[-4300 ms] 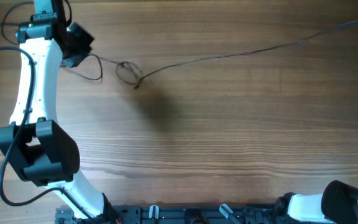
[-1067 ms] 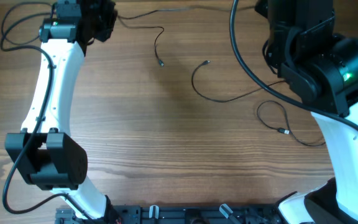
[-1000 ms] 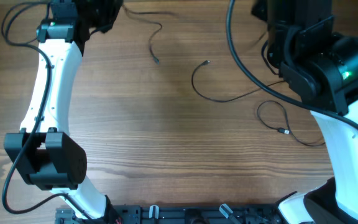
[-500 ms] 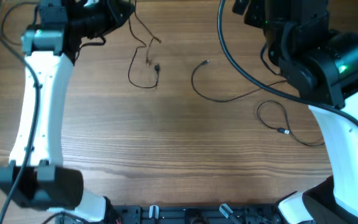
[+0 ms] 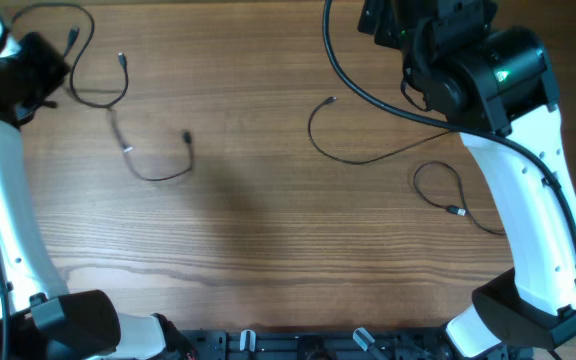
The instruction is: Untangle cables
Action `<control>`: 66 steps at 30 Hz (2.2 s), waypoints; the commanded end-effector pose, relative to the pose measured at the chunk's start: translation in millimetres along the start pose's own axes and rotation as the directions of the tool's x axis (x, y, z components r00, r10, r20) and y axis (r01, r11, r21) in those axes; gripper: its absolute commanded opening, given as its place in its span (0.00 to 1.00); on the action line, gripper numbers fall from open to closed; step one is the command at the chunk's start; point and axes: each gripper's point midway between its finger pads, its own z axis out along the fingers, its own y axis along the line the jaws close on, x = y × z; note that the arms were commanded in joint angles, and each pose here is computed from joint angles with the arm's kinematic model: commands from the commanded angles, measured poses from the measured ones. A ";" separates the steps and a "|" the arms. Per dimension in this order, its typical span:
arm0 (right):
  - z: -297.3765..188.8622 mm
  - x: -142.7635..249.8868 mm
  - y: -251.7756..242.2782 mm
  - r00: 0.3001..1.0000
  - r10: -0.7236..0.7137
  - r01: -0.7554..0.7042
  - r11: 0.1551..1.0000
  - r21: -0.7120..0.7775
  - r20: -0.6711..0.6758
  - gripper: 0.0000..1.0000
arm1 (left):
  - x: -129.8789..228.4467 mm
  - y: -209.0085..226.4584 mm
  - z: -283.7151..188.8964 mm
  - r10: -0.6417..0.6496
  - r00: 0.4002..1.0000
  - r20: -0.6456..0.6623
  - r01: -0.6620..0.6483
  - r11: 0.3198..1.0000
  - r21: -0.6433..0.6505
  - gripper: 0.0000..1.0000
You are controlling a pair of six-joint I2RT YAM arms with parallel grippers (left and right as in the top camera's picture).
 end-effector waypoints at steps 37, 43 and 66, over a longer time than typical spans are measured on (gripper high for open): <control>5.6 17.4 28.8 0.995 -0.027 0.013 0.990 -0.144 -0.093 1.00 | 11.9 148.9 82.3 0.038 0.972 -0.231 -0.084 0.977 -0.195 0.04; 4.0 23.3 34.3 0.992 -0.036 0.015 0.984 -0.178 -0.120 1.00 | -26.0 187.8 92.5 0.022 0.996 -0.085 -0.048 0.951 -0.307 0.04; 0.8 33.2 42.2 0.985 -0.051 0.011 0.973 -0.231 -0.168 1.00 | -90.9 256.9 167.9 0.087 0.977 0.196 0.003 0.909 -0.417 0.48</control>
